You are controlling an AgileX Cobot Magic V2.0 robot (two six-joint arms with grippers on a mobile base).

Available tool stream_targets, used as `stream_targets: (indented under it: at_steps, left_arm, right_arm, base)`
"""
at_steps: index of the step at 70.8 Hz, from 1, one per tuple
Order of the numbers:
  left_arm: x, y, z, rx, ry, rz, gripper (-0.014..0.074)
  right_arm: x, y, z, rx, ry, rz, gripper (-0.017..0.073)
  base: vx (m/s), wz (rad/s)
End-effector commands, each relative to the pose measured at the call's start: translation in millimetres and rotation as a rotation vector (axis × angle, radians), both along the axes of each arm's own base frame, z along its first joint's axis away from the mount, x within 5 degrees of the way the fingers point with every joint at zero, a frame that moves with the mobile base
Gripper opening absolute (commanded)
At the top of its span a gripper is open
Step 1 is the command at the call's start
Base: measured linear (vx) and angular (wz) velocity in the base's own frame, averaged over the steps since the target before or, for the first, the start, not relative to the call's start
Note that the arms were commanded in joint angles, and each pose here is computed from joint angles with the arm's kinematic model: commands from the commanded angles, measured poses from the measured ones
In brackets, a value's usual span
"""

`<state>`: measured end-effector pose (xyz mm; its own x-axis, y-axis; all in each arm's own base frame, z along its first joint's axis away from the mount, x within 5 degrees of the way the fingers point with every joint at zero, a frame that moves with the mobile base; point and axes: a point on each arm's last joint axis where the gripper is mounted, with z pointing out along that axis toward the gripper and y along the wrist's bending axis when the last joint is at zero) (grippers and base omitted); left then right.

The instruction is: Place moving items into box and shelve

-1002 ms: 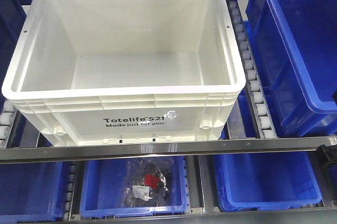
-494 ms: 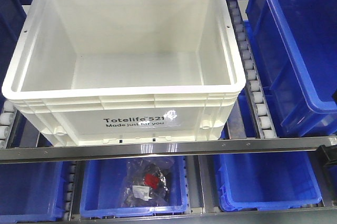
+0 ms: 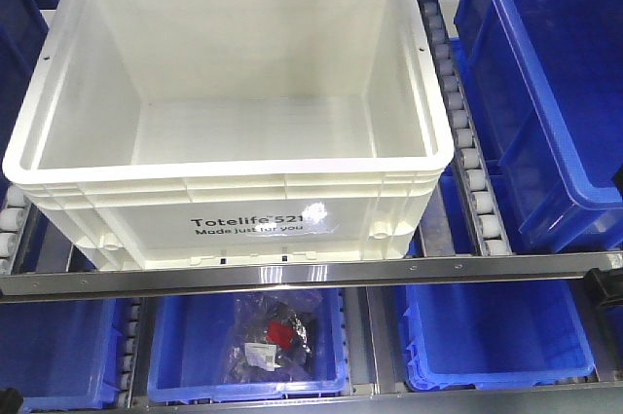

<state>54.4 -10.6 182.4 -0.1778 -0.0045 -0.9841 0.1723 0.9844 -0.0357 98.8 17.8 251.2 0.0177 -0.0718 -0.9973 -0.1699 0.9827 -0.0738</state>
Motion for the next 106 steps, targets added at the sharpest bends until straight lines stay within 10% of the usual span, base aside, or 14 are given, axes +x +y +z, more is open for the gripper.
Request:
stream_targets:
  at_steps: [1, 58, 71, 94, 106]
  left_arm:
    - [0, 0.0, -1, -0.015, -0.038, 0.000, -0.0027]
    - [-1, -0.2, -5, -0.009, 0.000, -0.004, -0.0026]
    - [-1, -0.2, -5, -0.009, 0.000, -0.004, -0.0026]
    - [-1, -0.2, -5, -0.009, 0.001, -0.004, -0.0026]
    - [-1, -0.2, -5, -0.009, 0.000, -0.004, -0.0026]
  right_arm:
    - [2, -2, 16, 0.007, -0.092, -0.024, -0.0015]
    - [2, -2, 16, 0.006, -0.092, -0.023, -0.0015]
    - [-11, 2, 16, -0.118, -0.116, 0.045, -0.0015]
    - [-45, -5, -47, 0.067, -0.087, 0.067, -0.0015]
    - [-43, -4, -58, 0.067, 0.048, 0.064, -0.0015]
  base:
    - [0.00, 0.00]
    - [0.00, 0.00]
    - [0.00, 0.00]
    - [0.00, 0.00]
    - [0.00, 0.00]
